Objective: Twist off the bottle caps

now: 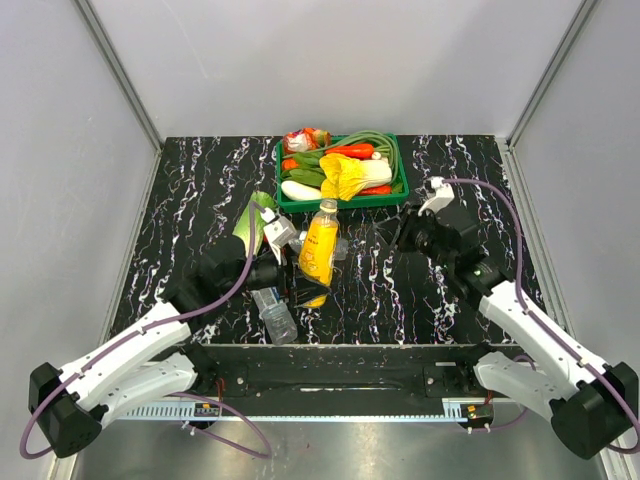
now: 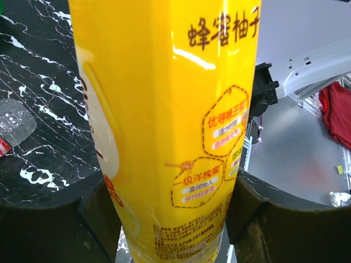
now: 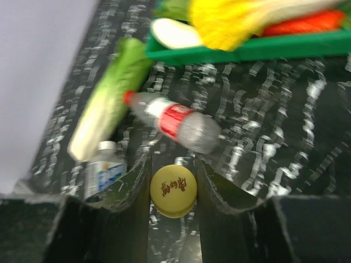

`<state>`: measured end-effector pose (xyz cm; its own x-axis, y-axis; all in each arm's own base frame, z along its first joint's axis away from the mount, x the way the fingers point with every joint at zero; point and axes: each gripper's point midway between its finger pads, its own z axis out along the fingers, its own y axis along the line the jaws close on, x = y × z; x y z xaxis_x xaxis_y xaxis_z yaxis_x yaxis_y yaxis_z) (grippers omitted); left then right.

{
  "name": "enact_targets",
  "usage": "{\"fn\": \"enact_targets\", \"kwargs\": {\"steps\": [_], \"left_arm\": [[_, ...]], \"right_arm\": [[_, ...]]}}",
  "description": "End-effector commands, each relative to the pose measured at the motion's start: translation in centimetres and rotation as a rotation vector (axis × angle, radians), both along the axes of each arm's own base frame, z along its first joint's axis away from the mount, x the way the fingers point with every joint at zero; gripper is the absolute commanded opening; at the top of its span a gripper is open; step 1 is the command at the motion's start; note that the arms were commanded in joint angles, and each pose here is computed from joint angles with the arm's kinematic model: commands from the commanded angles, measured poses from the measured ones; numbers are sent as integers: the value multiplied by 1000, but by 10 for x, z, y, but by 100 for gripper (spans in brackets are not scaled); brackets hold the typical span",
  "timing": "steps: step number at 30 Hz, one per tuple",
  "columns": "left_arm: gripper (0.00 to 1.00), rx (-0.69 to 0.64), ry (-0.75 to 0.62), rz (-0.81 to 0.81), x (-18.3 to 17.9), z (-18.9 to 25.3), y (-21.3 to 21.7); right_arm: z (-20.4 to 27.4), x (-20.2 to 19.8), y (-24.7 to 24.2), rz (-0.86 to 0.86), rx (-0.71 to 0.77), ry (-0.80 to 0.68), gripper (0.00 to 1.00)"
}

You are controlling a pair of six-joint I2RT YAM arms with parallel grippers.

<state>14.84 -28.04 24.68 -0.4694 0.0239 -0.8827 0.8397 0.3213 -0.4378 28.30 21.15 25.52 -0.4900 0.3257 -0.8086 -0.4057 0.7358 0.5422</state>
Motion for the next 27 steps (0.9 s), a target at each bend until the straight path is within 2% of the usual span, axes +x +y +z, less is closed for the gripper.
{"fn": "enact_targets", "kwargs": {"steps": [1, 8, 12, 16, 22, 24, 25, 26, 27], "left_arm": [[0, -57, -33, 28, 5, 15, 0], [0, -83, -30, 9, 0, 21, 0], [0, -123, -54, -1, -3, 34, 0], [0, -130, -60, -4, -3, 37, 0], [0, -121, -62, -10, -2, 36, -2], [0, -121, -63, -10, -2, 37, -2], [0, -119, -60, -8, -1, 37, -2], [0, -122, -61, -19, -2, 37, -3], [0, -122, -61, -25, -3, 37, -4]], "right_arm": [[-44, 24, -48, -289, -144, 57, 0], [-102, 35, -69, -395, -230, 217, 0], [-137, 42, -77, -379, -186, 367, 0], [-150, 47, -82, -376, -195, 400, 0], [-162, 51, -87, -394, -233, 422, 11], [-164, 52, -91, -415, -241, 426, 35], [-164, 53, -92, -421, -242, 426, 57], [-166, 52, -93, -427, -248, 430, 70], [-166, 52, -94, -432, -247, 430, 79]]}}
